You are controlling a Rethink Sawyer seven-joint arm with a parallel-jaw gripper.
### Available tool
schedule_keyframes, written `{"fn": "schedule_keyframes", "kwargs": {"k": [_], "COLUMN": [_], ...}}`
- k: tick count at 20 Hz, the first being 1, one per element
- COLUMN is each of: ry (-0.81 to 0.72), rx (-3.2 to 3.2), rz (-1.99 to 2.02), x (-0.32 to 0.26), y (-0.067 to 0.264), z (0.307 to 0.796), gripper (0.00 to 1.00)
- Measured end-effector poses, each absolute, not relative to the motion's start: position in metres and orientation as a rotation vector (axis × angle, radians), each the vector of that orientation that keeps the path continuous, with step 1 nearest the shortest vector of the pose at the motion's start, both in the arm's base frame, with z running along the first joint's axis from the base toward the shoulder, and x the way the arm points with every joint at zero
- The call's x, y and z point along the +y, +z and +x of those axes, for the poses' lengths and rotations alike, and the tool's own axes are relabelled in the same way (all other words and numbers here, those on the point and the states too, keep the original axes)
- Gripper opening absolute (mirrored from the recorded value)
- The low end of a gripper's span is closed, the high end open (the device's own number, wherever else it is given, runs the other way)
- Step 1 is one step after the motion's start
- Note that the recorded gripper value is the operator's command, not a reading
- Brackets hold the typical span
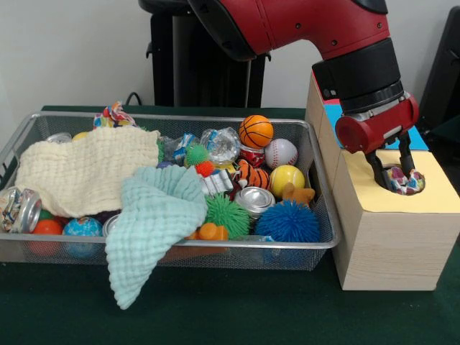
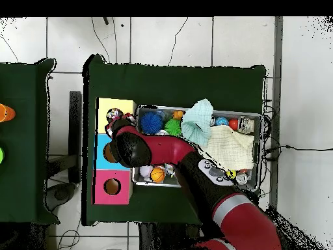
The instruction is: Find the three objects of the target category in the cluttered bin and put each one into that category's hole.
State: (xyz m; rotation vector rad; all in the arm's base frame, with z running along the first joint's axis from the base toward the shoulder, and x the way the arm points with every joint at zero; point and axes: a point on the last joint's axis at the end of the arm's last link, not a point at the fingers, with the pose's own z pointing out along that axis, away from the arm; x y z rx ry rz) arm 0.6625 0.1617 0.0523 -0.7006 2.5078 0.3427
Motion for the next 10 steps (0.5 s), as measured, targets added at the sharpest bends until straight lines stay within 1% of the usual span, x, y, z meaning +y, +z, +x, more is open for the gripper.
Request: {"fn": "schedule_keyframes", "kwargs": {"k": [2, 3, 10], "ry": [0.343, 0.347, 0.369], "rx": [2.508, 2.515, 2.547], "rz": [-0.701, -0.705, -0.731], "x": [0.1617, 0.1618, 0.1623], "y": [0.0523, 0.0516, 0.0516], "z": [0.6625, 0.6604, 0.6543], "gripper": [1.00, 0.00, 0.00]}}
